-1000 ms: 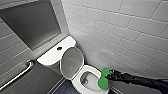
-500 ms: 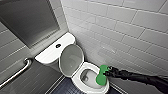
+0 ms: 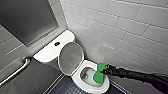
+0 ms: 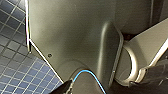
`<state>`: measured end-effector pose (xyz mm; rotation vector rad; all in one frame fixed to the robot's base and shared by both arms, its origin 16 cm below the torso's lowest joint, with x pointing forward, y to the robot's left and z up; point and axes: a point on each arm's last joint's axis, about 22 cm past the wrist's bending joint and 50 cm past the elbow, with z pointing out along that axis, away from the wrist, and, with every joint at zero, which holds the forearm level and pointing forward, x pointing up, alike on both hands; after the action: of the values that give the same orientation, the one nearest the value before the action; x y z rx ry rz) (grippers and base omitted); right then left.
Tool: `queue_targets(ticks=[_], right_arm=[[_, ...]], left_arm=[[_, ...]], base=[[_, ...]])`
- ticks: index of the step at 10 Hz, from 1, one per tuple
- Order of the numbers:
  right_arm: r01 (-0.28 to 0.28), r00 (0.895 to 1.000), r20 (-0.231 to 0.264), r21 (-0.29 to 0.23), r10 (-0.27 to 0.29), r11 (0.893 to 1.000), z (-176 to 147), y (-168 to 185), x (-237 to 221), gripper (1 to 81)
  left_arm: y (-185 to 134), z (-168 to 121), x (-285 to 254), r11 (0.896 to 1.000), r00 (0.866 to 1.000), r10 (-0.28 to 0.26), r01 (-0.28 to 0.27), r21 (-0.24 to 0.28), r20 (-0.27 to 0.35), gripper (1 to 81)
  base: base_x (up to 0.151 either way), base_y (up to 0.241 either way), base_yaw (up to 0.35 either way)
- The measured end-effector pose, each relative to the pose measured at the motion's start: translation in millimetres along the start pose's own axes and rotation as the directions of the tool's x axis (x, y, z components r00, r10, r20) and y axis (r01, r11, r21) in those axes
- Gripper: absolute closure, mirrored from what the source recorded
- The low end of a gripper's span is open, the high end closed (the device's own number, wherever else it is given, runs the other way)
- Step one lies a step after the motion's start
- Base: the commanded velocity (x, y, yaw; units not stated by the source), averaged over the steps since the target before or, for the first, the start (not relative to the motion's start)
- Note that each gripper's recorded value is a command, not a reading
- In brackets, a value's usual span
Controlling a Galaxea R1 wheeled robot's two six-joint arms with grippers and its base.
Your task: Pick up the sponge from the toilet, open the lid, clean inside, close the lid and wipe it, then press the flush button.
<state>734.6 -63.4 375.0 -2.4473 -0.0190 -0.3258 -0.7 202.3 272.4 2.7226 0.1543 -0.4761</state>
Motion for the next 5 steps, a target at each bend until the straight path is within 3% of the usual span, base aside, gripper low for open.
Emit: queue_targets(ticks=[5], right_arm=[[-0.015,1.000,-0.026,-0.005,0.015,1.000,21.0,-21.5,23.5,81.1]], left_arm=[[-9.6,-0.4,-4.2,0.999,0.999,-0.036,0.035,0.023,0.016,1.0]], base=[[0.000,0.000,0.000]])
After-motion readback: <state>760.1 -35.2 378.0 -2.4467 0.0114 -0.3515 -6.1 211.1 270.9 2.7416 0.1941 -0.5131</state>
